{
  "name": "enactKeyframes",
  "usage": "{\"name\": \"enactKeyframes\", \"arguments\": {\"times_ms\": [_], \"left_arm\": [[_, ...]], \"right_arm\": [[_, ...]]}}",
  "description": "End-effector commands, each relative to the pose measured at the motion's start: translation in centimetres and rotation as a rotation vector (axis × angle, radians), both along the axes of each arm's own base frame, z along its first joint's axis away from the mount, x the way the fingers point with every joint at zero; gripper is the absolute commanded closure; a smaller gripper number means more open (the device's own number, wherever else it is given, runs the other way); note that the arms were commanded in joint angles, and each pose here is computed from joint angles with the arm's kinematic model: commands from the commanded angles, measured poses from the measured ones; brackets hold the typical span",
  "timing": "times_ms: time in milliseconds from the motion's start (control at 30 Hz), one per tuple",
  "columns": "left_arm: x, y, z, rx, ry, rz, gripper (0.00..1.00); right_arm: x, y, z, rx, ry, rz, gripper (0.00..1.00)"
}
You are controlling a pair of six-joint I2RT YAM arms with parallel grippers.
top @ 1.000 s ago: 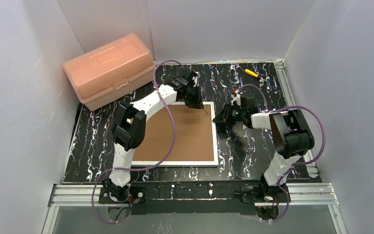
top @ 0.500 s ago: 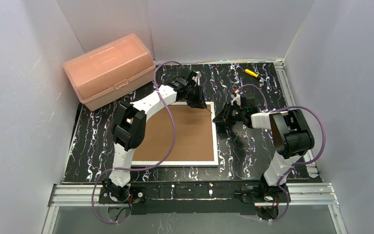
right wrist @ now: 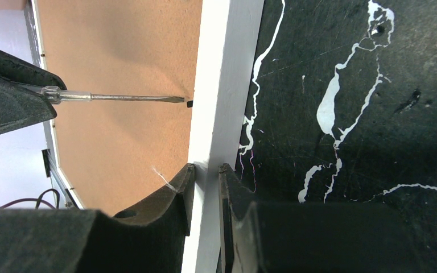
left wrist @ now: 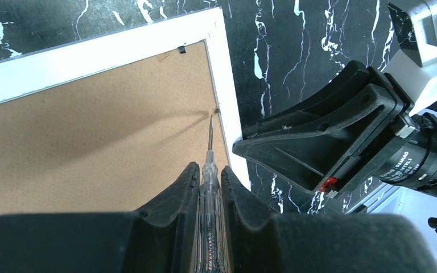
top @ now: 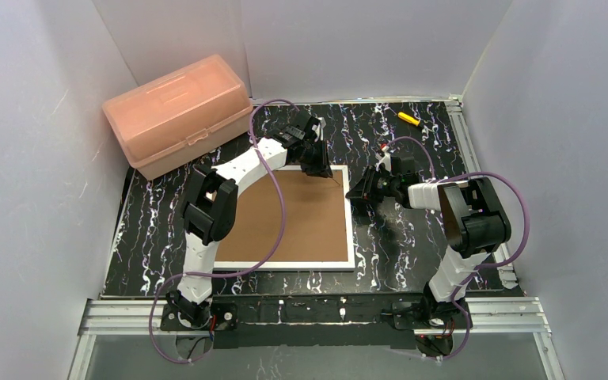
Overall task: Take the photo out of the frame
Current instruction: Release the photo frame item from the photo frame.
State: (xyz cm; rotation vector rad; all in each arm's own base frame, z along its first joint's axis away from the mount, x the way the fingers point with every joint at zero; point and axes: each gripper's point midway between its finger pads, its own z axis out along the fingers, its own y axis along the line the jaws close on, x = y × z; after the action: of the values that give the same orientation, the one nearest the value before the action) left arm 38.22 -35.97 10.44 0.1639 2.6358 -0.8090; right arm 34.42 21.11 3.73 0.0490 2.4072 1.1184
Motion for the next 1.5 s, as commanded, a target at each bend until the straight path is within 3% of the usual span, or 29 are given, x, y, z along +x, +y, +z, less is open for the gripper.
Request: {"name": "enactKeyframes", "arguments": {"times_ms": [0,1467], "left_arm": [[-0.6,0.6,1.9,0.004,-0.029,-0.013,1.00],[-0.9,-0.1,0.2,-0.017,0.018,-0.020,1.00]], "right_arm": [[0.1,0.4,-0.3,-0.013,-0.006,0.021,0.72],[0.0,0.4,-0.5,-0.014,-0.003,0.025,0.72]]}}
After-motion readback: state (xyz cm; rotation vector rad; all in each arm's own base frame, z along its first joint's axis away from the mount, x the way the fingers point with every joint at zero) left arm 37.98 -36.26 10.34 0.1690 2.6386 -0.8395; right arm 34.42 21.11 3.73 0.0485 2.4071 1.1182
